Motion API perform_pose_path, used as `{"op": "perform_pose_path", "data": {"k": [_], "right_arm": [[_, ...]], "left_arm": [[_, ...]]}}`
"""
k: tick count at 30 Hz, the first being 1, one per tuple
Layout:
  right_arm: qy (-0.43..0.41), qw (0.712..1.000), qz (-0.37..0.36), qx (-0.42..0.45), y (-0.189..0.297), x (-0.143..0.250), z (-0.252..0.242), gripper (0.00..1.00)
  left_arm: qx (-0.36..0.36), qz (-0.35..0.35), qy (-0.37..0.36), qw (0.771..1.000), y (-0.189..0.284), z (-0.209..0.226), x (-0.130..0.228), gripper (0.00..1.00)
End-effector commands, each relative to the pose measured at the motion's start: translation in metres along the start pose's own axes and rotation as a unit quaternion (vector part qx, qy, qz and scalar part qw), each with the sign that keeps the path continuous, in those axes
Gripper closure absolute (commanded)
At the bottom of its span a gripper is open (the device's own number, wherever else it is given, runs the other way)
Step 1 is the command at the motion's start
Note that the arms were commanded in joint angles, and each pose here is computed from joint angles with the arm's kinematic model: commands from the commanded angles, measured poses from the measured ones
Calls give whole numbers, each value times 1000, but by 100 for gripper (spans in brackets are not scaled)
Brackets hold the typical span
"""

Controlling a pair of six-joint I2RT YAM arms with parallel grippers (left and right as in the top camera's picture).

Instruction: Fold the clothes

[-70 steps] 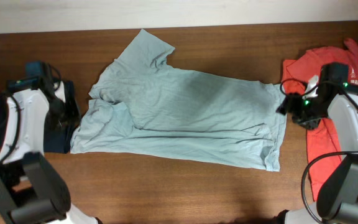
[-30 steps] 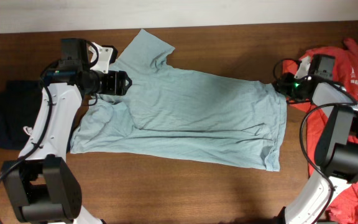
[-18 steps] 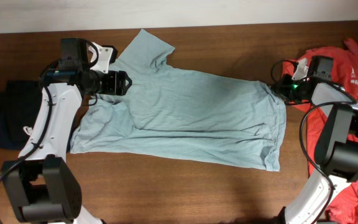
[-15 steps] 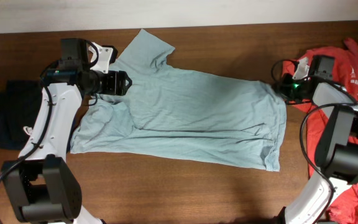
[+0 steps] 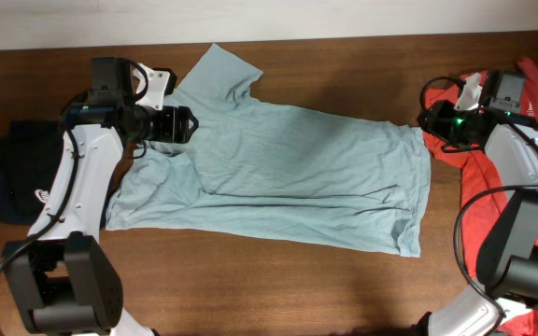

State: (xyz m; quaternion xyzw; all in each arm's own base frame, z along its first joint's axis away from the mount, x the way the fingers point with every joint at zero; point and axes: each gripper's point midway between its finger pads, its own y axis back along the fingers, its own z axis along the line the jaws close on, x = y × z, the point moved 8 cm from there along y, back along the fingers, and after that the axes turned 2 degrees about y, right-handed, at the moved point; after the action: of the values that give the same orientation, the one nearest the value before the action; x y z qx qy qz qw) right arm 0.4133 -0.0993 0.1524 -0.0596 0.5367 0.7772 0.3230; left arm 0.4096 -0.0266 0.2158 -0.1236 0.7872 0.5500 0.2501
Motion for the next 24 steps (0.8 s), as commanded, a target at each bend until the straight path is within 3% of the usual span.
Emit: {"op": "perform_pose_path", "data": {"k": [1,9,24], "right_arm": [[-3,999,10,37,-24,3,-18,50],[-10,999,27,42,-59,12,-35,50],[-8,1000,24,11,-67,12,-32,51]], "left_arm": [[7,2,-8,1000,-4,1,0,20],[5,7,-6,1000,-3,1,2,20],[-15,10,-6,1000,-3,5,2,20]]}}
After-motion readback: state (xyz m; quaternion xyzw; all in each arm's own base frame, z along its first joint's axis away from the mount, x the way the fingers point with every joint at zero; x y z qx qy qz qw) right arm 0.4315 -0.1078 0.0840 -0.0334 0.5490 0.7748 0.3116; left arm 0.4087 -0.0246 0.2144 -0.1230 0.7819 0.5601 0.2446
